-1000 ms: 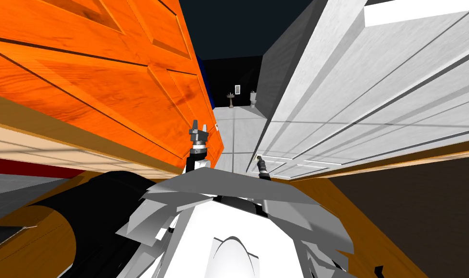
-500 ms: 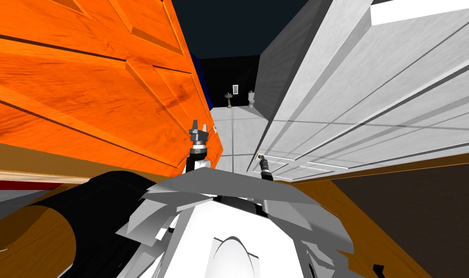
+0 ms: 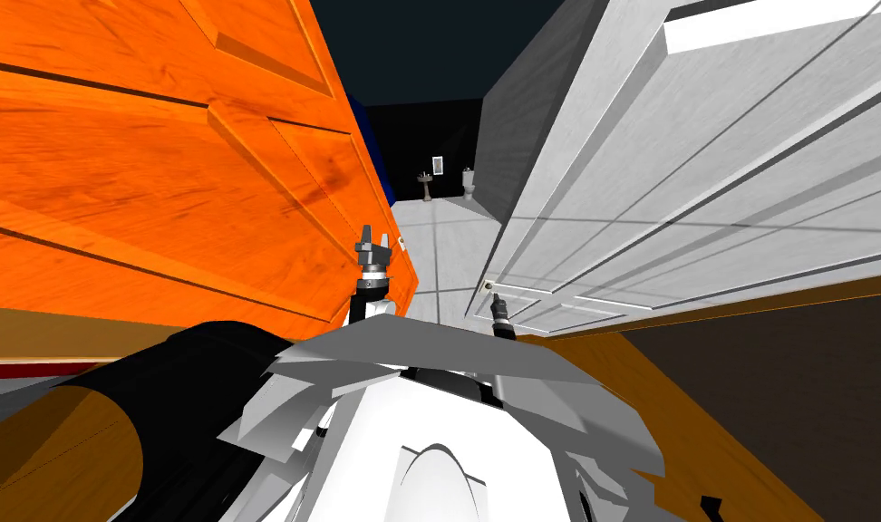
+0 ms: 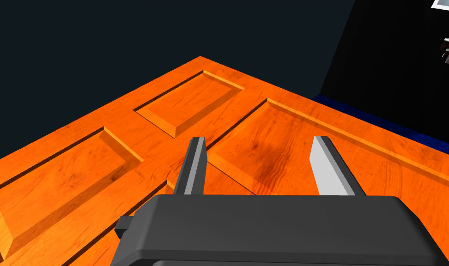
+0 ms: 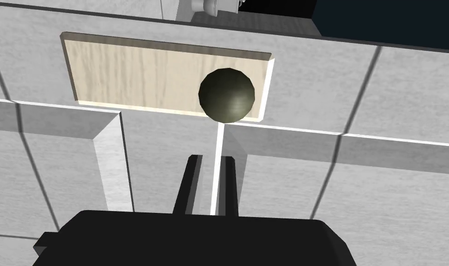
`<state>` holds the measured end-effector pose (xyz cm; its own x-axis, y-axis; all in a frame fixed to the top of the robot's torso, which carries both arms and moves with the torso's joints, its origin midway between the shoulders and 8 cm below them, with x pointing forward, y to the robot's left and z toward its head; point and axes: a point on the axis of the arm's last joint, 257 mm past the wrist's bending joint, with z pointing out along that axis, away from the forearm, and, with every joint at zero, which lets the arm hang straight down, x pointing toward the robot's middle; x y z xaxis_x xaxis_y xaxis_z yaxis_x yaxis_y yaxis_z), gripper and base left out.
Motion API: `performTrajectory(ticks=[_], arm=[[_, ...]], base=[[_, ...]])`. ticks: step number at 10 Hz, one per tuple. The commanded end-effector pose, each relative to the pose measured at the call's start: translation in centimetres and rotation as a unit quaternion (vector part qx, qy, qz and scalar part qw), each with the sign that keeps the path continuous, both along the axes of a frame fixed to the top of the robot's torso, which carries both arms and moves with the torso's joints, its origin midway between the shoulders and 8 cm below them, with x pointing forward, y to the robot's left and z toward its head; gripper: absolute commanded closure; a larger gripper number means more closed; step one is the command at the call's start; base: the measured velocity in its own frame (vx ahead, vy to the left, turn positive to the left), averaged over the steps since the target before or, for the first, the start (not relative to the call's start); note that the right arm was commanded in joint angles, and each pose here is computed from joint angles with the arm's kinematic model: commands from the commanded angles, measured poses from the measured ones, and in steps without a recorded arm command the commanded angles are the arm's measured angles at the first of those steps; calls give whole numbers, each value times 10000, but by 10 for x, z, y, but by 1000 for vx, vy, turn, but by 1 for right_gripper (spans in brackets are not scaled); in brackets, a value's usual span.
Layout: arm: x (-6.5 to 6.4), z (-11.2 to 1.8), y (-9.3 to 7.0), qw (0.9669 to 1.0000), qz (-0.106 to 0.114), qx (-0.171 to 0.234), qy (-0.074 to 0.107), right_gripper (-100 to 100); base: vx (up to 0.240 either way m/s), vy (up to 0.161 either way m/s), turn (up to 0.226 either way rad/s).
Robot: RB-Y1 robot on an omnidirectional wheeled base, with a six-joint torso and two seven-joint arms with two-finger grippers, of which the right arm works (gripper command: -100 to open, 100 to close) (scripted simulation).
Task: Push the door open
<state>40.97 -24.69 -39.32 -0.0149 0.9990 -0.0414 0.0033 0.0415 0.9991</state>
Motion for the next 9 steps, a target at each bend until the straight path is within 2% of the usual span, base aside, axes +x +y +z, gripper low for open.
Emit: performTrajectory(ticks=[1, 5, 6, 9], arm=[[-2, 0, 2, 10000, 1, 37, 0, -100], [-6, 2, 13, 9998, -8, 207, -17, -100], [-6, 1, 10, 9999, -5, 171, -12, -100], [-5, 1, 6, 9999, -27, 146, -23, -100]], base=[[-189, 36, -30], [-224, 44, -32], [-97, 40, -14], [154, 1, 18]])
